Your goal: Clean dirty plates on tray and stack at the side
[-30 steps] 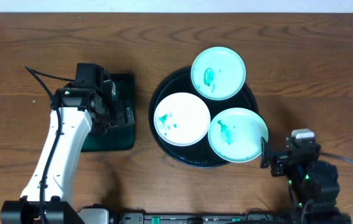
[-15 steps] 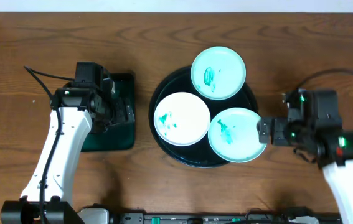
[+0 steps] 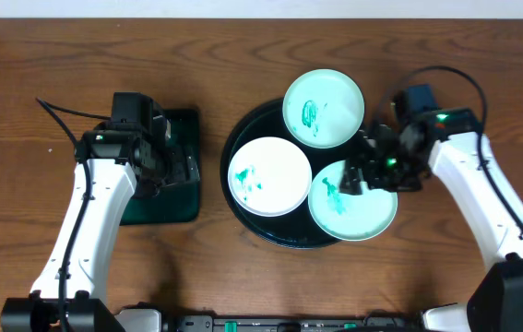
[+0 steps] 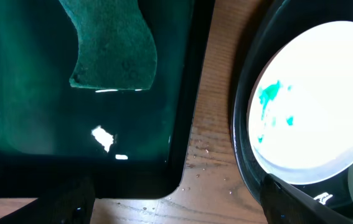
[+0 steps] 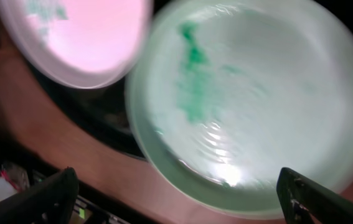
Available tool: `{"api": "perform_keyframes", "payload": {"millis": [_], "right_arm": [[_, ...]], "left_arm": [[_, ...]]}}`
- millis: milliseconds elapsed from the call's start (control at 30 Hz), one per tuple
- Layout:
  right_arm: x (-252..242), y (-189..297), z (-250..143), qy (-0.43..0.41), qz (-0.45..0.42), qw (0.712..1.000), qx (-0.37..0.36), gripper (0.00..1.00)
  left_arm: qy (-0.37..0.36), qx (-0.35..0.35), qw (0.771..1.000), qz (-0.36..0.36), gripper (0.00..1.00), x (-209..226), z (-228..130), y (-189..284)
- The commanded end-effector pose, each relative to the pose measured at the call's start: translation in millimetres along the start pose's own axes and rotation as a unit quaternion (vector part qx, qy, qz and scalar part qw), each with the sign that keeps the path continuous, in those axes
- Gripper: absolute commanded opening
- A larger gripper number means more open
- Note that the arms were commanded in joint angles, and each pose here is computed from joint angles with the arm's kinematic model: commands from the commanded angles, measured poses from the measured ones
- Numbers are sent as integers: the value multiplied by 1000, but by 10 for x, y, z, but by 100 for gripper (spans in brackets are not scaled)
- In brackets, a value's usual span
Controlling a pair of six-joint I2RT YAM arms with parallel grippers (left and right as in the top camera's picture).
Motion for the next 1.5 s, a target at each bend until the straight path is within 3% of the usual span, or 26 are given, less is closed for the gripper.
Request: {"api": "perform_keyframes", "payload": {"millis": [0,233,467,633,733,833,1067,1333,1467], "right_arm": [[388,-59,197,103,36,993,-35,99],[552,-194,640,134,15,984,-115,99],[498,-662,831,123,22,987,-97,88],[413,-936,883,102,26,991,-81,87],[382,-1039,934,95,27,992,-83,82],[389,-1135,985,88,29,992,-87,69],[447,-1335,965,85,32,993,-71,61],[367,-1366,970,50,7,996,-69,15],[357,-1366,970,46,3,997,-69,1]], "left_arm": [[6,-8,1000,-3,85,-23,45,52],[6,-8,1000,-3,85,-23,45,52],[6,-8,1000,-3,85,-23,45,52],[6,-8,1000,-2,85,-22,44,52],[6,-8,1000,-2,85,-22,44,52],[6,-7,1000,-2,85,-22,43,51],[6,-7,1000,-2,85,-22,43,51],[6,-8,1000,-2,85,-22,44,51],[6,-8,1000,-2,85,-22,44,51]]}}
Point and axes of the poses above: each gripper's point midway between its finger pads, its own y axis back along the fingers, its own x axis along the line the jaws close on, z = x × y, the point moved 3 cm from there along y, back along the fingers, and after that the axes turned 13 degrees about y, right-handed, at the moved point
